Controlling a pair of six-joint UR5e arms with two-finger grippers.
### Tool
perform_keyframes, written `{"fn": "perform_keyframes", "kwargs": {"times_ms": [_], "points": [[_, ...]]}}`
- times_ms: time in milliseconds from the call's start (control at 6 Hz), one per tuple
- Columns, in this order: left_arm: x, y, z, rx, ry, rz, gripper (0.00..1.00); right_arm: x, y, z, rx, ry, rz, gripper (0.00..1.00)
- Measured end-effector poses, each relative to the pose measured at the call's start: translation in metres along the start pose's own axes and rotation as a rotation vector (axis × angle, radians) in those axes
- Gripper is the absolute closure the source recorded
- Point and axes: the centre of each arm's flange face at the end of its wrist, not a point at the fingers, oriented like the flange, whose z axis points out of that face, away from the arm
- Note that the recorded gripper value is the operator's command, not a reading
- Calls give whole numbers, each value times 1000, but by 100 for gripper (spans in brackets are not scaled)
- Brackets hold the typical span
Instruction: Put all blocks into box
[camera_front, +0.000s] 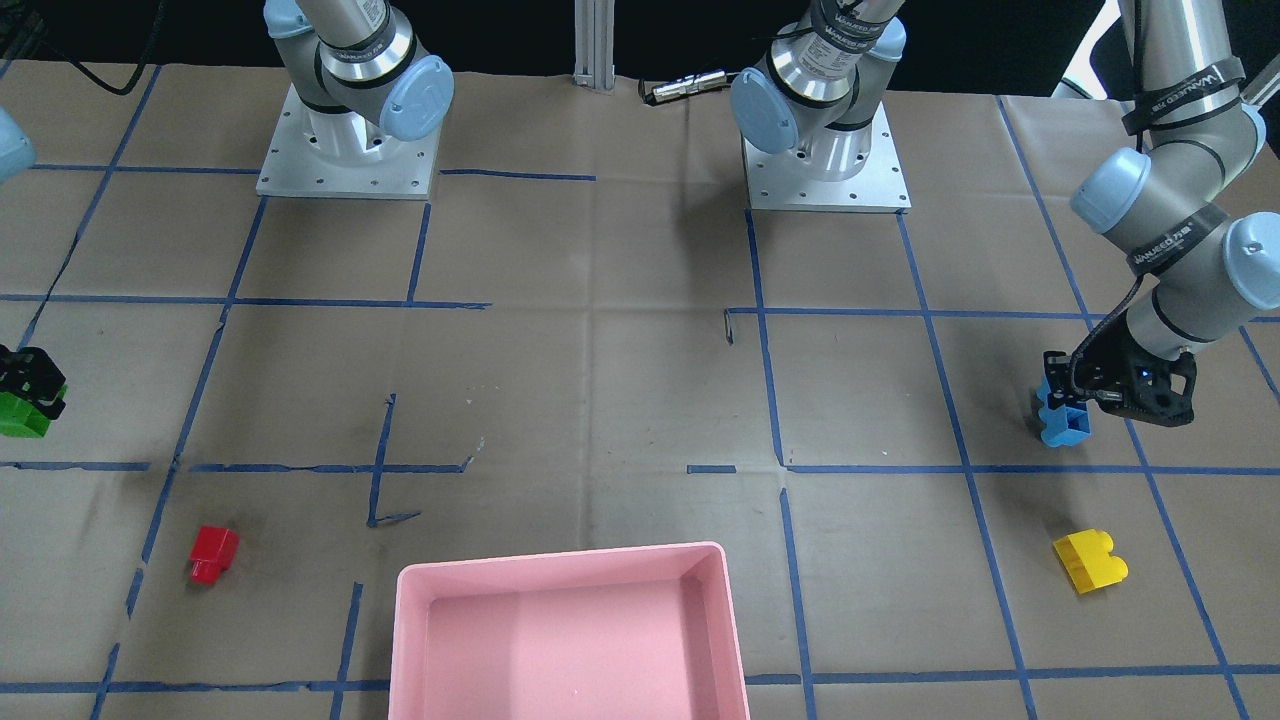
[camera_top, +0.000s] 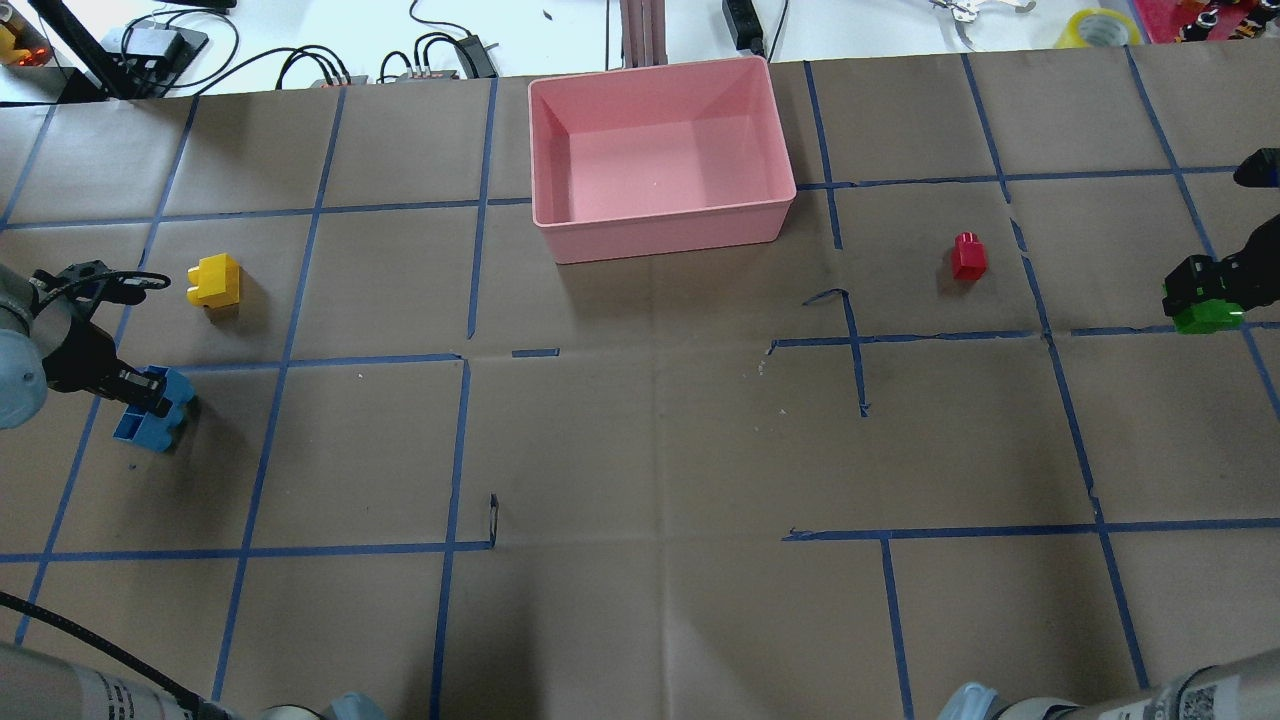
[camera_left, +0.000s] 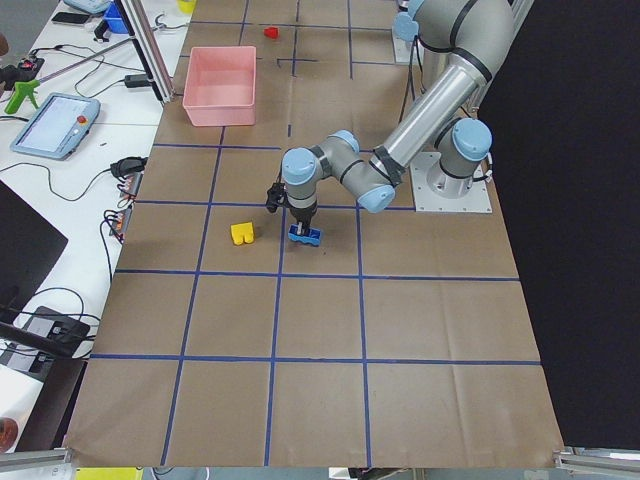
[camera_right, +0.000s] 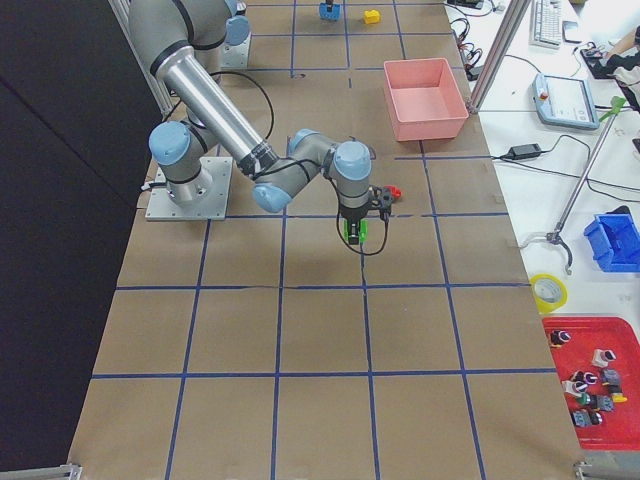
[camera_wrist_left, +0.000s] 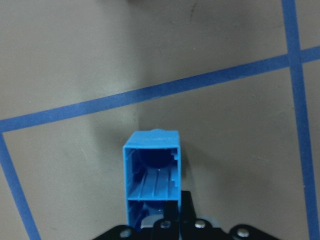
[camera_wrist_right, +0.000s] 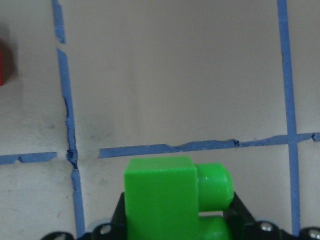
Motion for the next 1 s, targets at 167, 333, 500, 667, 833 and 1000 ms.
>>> {"fn": "perform_keyframes", "kwargs": {"times_ms": [167,333,500,667,833,1000], "points": [[0,-6,-12,15,-19,14,100,-44,-37,-33,76,-10,-74,94],[2,-24,-47,33,-43,43,100,-95,-74,-59,164,-69,-104,93],[6,-55,-104,31,-47,77,100,-146,-112,-78,233,-151,-89,92],[7,-84,-160,19,-38,97,100,-193,-154,-94,283,-210,-85,92],[9,-110,-199,14,-35,106,100,-246,-200,-102,318,-257,-83,92],[18,-136,-221,22,-42,96,100,-305,-239,-103,341,-320,-50,92]]}}
